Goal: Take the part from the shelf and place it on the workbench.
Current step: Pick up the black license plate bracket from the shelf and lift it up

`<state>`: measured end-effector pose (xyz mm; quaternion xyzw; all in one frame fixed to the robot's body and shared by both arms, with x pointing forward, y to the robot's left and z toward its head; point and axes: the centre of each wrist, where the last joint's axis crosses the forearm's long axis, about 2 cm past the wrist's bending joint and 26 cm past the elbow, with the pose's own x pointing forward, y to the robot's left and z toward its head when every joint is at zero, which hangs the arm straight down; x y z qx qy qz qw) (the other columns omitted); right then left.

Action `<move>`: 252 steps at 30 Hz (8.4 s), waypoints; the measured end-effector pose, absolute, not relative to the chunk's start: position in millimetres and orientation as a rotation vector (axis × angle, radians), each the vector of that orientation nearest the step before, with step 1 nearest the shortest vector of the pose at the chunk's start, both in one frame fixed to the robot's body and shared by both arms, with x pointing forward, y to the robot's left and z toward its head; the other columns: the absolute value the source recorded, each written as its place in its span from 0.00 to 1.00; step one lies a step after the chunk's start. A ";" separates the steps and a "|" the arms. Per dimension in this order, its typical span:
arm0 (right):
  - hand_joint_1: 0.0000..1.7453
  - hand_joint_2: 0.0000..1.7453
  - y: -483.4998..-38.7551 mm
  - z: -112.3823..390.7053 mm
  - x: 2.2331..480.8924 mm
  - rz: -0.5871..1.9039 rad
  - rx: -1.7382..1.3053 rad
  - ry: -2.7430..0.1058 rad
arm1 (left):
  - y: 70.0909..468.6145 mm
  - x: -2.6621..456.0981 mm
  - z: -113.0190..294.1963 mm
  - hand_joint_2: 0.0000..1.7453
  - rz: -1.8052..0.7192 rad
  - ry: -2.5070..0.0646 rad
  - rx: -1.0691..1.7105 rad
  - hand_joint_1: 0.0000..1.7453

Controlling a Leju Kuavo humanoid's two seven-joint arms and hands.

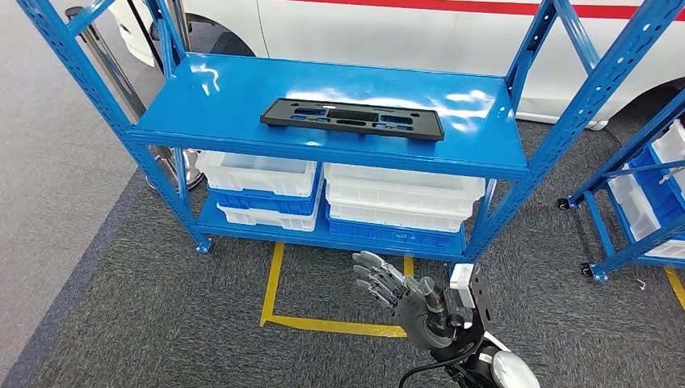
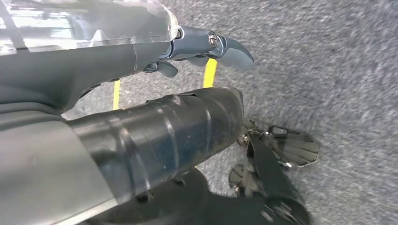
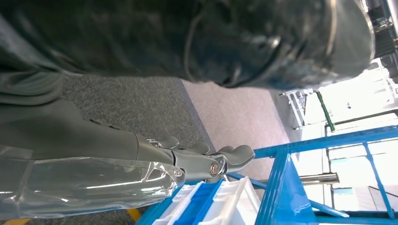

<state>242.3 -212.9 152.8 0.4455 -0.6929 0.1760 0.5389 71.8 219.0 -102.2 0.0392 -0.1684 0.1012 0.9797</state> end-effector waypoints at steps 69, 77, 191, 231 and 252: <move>0.00 0.00 -205.7 155.8 246.8 0.431 1.106 -1.642 | 219.3 63.1 -103.7 0.00 0.196 -0.346 0.057 0.00; 0.00 0.00 -205.7 155.1 247.0 0.430 1.105 -1.640 | 218.9 62.8 -103.7 0.00 0.196 -0.346 0.056 0.00; 0.00 1.00 -156.8 177.4 346.6 1.559 -0.276 -1.674 | 249.7 37.2 -102.9 0.00 0.456 -0.314 0.115 0.00; 0.89 1.00 -135.3 188.4 360.8 1.652 -0.093 -1.635 | 256.7 30.4 -93.8 0.00 0.793 -0.267 0.152 0.00; 0.97 1.00 -131.0 197.6 364.3 1.671 -0.096 -1.650 | 256.9 32.2 -86.9 0.00 0.761 -0.289 0.154 0.00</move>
